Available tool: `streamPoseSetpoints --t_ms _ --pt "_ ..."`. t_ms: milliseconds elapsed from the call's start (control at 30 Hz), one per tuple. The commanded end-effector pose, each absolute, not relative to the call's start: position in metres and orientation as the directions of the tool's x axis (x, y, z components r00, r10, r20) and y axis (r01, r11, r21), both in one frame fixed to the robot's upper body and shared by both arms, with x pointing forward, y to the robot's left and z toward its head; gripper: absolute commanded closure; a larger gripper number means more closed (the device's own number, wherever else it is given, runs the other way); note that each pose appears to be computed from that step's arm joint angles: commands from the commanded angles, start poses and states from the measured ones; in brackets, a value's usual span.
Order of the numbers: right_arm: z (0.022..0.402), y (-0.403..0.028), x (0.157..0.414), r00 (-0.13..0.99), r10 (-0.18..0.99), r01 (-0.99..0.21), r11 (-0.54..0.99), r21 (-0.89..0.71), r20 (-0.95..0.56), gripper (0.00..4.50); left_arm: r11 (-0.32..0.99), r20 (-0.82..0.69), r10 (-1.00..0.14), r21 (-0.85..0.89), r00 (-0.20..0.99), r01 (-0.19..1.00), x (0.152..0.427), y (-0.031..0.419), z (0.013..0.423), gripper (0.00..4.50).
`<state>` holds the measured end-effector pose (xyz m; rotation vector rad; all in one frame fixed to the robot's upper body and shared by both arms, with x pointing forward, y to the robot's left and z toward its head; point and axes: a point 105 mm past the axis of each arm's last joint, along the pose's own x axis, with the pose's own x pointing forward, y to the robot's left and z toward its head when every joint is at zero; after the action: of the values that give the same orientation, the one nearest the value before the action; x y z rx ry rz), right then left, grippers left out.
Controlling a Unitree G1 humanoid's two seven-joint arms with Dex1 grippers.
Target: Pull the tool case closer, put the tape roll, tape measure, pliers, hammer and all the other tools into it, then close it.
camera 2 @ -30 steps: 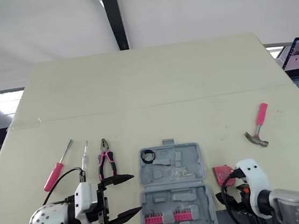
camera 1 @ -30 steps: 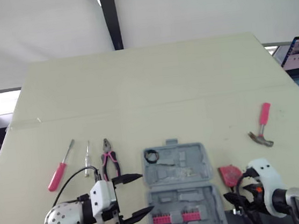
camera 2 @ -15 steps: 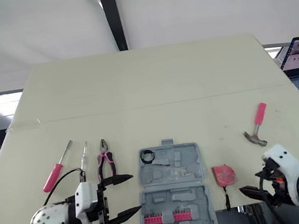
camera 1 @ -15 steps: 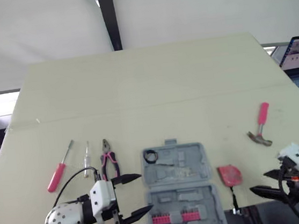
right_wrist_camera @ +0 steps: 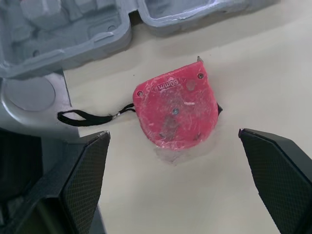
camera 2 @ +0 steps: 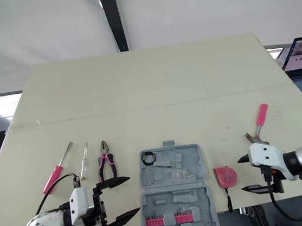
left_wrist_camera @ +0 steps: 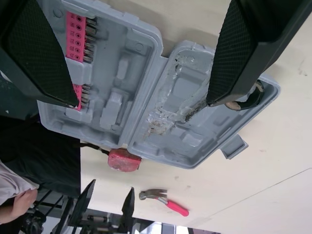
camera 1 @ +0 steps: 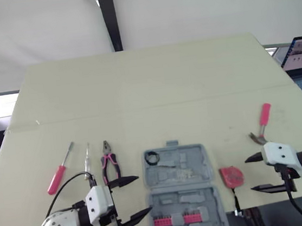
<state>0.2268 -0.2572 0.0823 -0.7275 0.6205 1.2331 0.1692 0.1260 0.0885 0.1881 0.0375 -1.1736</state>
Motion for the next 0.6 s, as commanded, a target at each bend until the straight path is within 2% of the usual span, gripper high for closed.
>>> streamPoseSetpoints --t_ms 33,233,600 --pt "0.077 -0.253 0.23 0.196 0.631 -0.98 0.103 -0.17 -0.751 0.03 0.375 -0.109 -0.913 0.152 0.393 0.915 0.165 0.126 0.096 0.0" --pt "0.064 -0.249 0.239 0.177 0.617 -0.98 0.038 -0.196 -0.767 0.03 0.374 -0.119 -0.911 0.17 0.395 0.912 0.159 0.13 0.095 0.0" --pt "0.054 -0.248 0.241 0.168 0.614 -0.979 0.014 -0.202 -0.772 0.03 0.388 -0.115 -0.905 0.17 0.409 0.906 0.158 0.129 0.099 0.0"
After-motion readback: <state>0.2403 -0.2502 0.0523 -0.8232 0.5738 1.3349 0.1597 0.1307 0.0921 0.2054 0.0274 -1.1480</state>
